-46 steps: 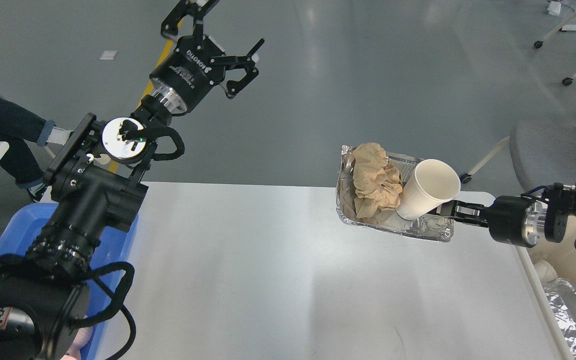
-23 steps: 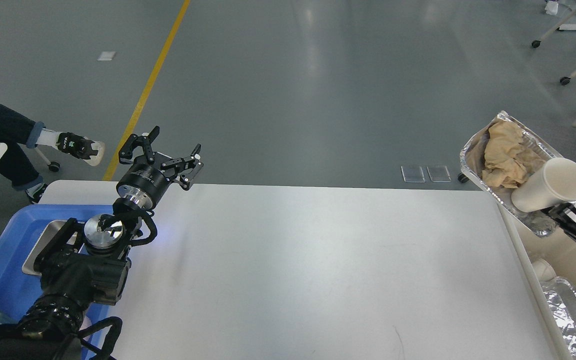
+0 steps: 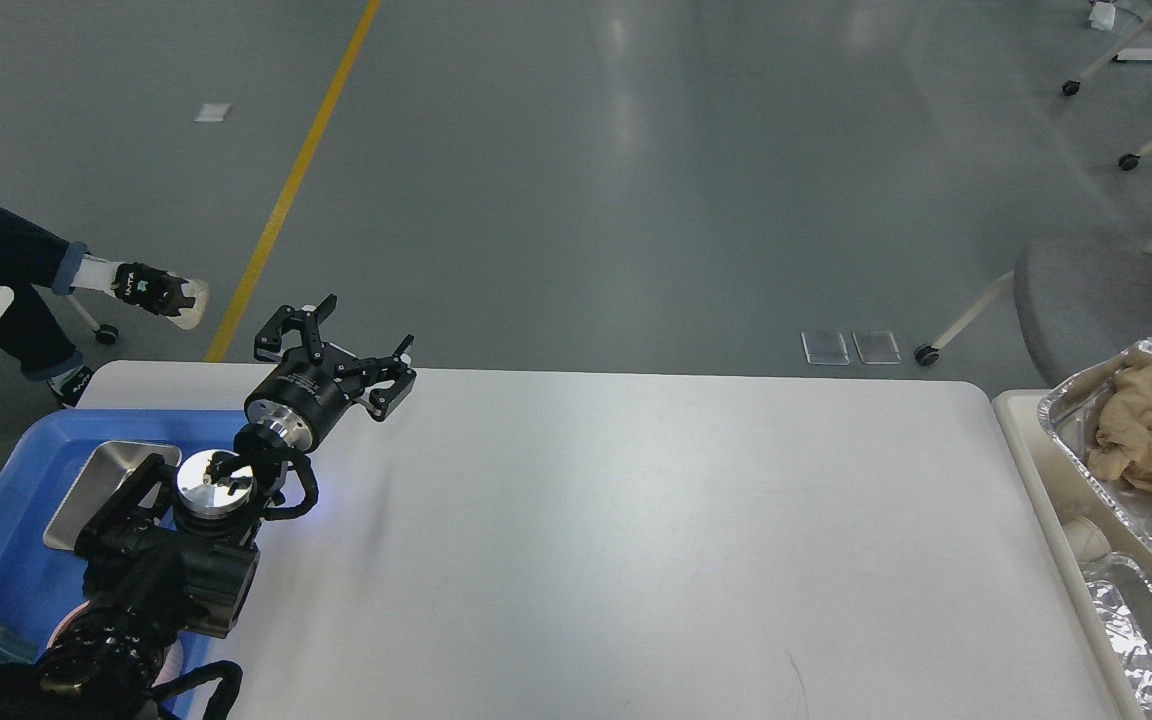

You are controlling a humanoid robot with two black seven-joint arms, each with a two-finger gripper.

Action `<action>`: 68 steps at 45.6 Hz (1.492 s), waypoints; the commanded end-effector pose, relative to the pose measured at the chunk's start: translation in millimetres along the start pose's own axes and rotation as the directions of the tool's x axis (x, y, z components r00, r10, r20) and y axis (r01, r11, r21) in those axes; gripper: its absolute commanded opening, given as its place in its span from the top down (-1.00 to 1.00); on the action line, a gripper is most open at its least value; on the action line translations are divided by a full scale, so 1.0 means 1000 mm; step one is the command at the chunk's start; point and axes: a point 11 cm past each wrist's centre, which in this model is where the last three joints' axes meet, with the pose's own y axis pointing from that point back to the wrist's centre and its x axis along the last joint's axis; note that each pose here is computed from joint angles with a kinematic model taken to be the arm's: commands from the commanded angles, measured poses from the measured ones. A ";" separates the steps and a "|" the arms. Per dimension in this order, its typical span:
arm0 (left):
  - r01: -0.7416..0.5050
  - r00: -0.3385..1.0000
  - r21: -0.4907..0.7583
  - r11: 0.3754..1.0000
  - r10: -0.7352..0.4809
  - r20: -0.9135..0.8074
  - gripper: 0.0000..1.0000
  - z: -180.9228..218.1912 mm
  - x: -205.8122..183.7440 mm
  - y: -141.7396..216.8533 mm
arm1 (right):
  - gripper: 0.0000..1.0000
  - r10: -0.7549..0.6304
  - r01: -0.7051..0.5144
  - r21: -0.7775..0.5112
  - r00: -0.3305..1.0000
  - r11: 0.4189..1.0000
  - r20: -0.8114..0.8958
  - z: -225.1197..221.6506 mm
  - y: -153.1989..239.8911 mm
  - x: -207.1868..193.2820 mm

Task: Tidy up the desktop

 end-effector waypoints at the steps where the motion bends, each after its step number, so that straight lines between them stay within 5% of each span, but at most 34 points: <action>1: -0.011 1.000 0.003 1.000 0.011 0.003 -0.95 -0.001 0.003 0.001 | 1.00 0.018 -0.018 -0.038 1.000 0.999 0.016 0.013 -0.002 -0.006; 24: -0.104 0.994 0.005 0.995 0.104 0.044 -0.95 0.011 0.018 0.009 | 0.98 0.132 -0.105 -0.208 0.984 0.973 0.120 0.067 0.006 0.004; 28: -0.103 0.994 0.004 0.995 0.103 0.044 -0.95 0.011 0.018 0.008 | 0.25 0.156 -0.128 -0.207 0.979 0.970 0.128 0.066 0.005 -0.002; 31: -0.104 0.994 0.005 0.995 0.104 0.044 -0.95 0.011 0.018 0.009 | -0.04 0.234 -0.194 -0.219 0.956 0.956 0.174 0.063 0.002 -0.009; 35: -0.105 0.993 0.004 0.994 0.105 0.046 -0.95 0.012 0.018 0.009 | -1.00 0.399 -0.333 -0.266 0.881 0.905 0.255 0.057 0.000 -0.013; 47: -0.100 0.994 0.001 0.995 0.100 0.049 -0.95 0.013 0.016 0.008 | -1.00 0.454 -0.380 -0.278 0.844 0.882 0.285 0.052 -0.001 -0.004; 52: -0.085 0.994 -0.004 0.996 0.086 0.061 -0.95 0.018 0.012 0.007 | -1.00 0.492 -0.433 -0.254 0.830 0.865 0.261 0.045 0.001 0.030; 62: -0.050 0.990 -0.056 0.997 0.057 0.129 -0.95 0.060 -0.004 0.012 | -1.00 0.562 -0.579 -0.075 0.739 0.812 0.371 -0.060 -0.016 0.126; 68: -0.020 0.988 -0.070 0.997 0.030 0.151 -0.95 0.071 -0.020 0.006 | -1.00 0.317 -0.484 0.184 0.770 0.856 0.554 -0.169 -0.026 0.151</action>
